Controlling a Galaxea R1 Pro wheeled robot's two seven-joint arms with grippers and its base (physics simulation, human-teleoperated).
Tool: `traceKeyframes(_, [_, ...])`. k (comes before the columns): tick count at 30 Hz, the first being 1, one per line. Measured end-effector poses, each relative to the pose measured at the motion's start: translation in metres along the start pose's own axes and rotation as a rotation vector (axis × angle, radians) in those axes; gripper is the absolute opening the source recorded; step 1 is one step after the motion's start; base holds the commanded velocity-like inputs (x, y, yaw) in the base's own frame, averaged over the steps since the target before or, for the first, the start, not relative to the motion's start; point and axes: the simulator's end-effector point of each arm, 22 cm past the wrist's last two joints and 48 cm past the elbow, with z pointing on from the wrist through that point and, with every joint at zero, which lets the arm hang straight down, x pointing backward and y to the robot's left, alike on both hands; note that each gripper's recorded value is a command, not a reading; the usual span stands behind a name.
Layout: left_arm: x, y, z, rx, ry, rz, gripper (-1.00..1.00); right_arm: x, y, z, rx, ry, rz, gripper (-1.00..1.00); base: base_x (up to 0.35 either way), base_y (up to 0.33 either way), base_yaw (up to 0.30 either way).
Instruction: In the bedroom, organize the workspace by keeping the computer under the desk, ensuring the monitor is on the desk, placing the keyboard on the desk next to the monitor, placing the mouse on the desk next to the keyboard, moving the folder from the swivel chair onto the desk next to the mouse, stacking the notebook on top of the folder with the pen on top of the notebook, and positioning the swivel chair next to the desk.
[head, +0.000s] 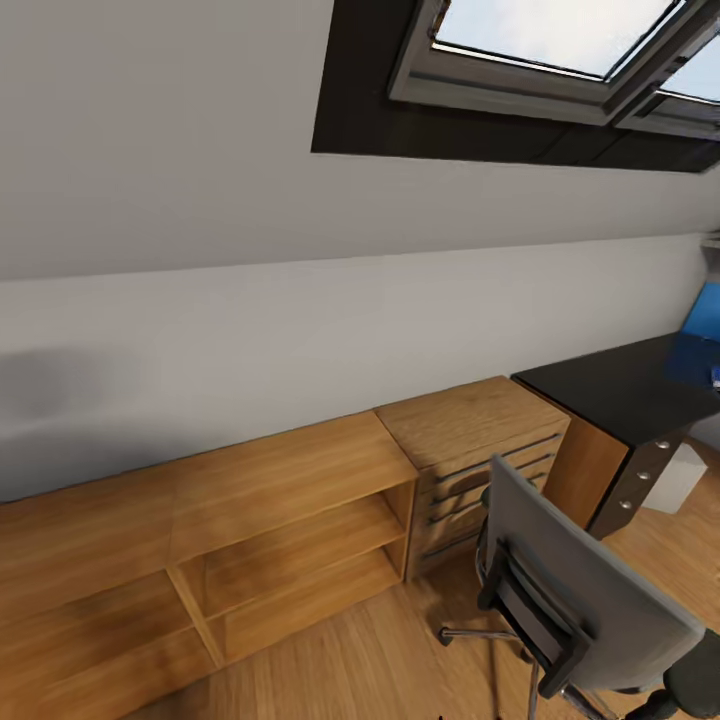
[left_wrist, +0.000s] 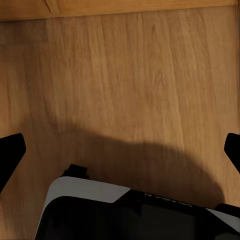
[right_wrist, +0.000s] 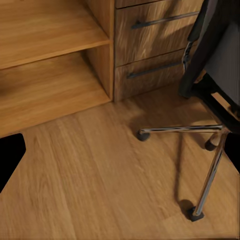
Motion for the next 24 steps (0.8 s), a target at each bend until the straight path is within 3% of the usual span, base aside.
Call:
traceKeyframes(9, [0.0003, 0.0, 0.0, 0.0, 0.001, 0.001, 1.0, -0.0006, 0.0003, 0.0002, 0.0, -0.002, 0.001, 1.0, 0.165, 0.18, -0.288])
traceKeyframes(24, [0.0029, 0.0024, -0.0001, -0.005, 0.008, 0.002, 1.0, -0.0011, 0.0009, 0.0004, -0.001, -0.003, 0.002, 1.0, 0.02, 0.02, -0.291])
